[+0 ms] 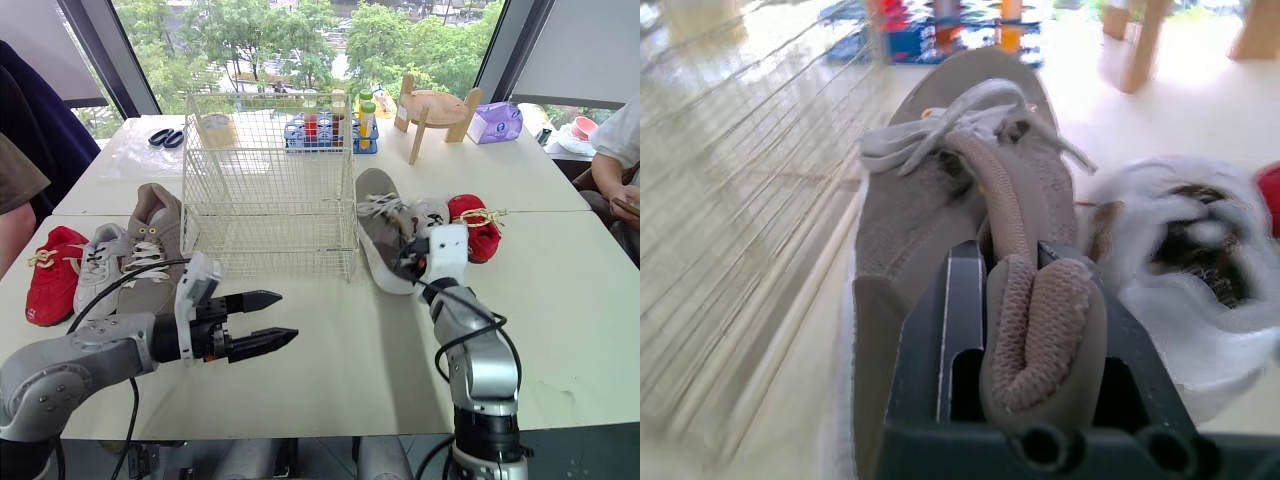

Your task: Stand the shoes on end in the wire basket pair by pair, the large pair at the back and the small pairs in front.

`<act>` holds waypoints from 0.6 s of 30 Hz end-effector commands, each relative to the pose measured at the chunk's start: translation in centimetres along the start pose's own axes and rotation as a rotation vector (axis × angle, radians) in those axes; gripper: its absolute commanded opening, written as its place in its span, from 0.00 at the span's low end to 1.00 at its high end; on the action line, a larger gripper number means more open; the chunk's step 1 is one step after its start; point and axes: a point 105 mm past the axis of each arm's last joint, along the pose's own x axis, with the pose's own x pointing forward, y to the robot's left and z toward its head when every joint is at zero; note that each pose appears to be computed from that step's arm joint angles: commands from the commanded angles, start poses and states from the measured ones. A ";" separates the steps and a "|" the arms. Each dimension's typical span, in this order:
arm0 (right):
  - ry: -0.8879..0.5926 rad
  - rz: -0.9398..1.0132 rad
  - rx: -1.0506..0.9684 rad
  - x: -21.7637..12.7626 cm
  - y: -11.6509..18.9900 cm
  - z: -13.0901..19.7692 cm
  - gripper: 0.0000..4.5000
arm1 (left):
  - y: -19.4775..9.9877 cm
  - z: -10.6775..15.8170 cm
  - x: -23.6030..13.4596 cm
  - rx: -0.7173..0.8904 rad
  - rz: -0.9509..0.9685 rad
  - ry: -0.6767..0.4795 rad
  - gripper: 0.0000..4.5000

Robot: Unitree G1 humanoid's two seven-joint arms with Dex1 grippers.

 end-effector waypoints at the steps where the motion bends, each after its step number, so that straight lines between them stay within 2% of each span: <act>1: -0.297 -0.038 0.096 -0.4 -2.3 9.5 0.06 | -0.6 2.9 -0.7 -0.029 -0.086 -0.099 1.00; 5: -0.421 0.018 0.192 -1.2 -3.9 14.5 0.06 | -0.8 6.1 -1.5 -0.055 -0.132 -0.212 1.00; 6: -0.473 0.053 0.199 -1.7 -4.1 16.5 0.06 | -0.4 7.9 -1.9 -0.052 -0.118 -0.277 1.00; 8: -0.571 0.189 0.177 -3.0 -3.2 20.6 0.06 | -0.1 11.7 -3.0 -0.050 -0.109 -0.412 1.00; 10: -0.612 0.377 0.080 -4.2 -0.8 23.4 0.06 | 0.1 14.8 -4.1 -0.053 -0.093 -0.514 1.00; 14: -0.597 0.674 -0.195 -6.3 3.6 25.7 0.06 | 1.4 19.7 -6.8 -0.065 -0.024 -0.671 1.00; 16: -0.585 0.763 -0.287 -6.9 4.8 26.1 0.06 | 1.9 21.0 -7.8 -0.072 -0.001 -0.706 1.00; 18: -0.566 0.867 -0.406 -7.7 6.1 26.3 0.06 | 2.2 21.6 -8.5 -0.064 0.014 -0.689 1.00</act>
